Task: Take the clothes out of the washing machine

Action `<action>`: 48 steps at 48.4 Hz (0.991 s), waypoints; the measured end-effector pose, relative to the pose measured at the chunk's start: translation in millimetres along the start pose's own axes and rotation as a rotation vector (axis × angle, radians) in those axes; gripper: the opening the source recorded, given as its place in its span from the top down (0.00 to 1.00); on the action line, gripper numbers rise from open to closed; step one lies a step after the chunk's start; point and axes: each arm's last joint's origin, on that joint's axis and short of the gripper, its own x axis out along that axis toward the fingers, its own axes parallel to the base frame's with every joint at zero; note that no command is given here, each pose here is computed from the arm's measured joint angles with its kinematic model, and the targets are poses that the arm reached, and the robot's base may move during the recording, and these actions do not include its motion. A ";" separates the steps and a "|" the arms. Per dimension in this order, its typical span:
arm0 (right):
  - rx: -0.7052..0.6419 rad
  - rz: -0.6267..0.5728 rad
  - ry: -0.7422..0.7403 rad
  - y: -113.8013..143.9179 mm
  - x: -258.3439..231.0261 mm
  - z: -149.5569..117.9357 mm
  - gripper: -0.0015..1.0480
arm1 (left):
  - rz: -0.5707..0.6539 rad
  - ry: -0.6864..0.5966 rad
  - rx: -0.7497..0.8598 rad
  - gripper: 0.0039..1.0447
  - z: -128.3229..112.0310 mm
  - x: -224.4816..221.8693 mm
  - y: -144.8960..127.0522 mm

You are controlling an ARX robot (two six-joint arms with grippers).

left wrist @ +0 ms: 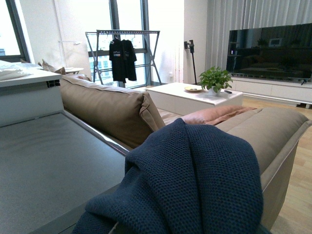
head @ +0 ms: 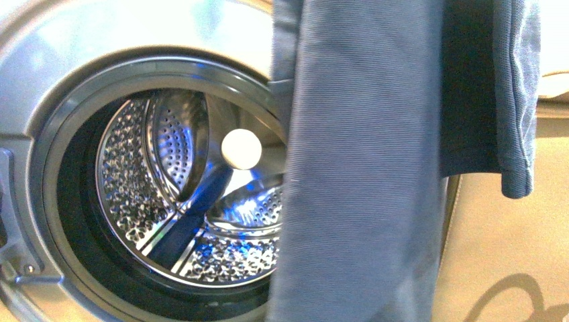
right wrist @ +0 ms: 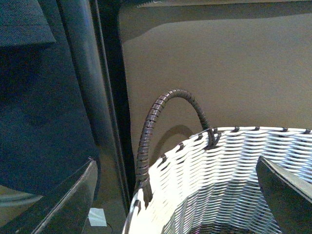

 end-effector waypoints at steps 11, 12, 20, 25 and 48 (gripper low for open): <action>0.100 0.266 -0.094 -2.8 2.1 12.0 0.07 | 0.001 -0.001 0.000 0.90 0.1 -0.1 0.0; 0.126 0.315 -0.102 -3.8 2.0 14.4 0.07 | 0.001 -0.001 0.000 0.90 0.1 -0.1 0.0; 0.161 0.523 -0.127 -7.4 1.0 42.3 0.07 | 0.001 0.000 0.000 0.90 0.1 -0.1 0.0; 0.151 0.546 -0.168 -7.2 6.5 68.3 0.07 | 0.000 0.000 0.000 0.90 0.1 -0.1 0.0; 0.104 0.730 -0.279 46.3 35.3 161.0 0.07 | 0.000 0.000 0.000 0.90 0.1 -0.1 0.0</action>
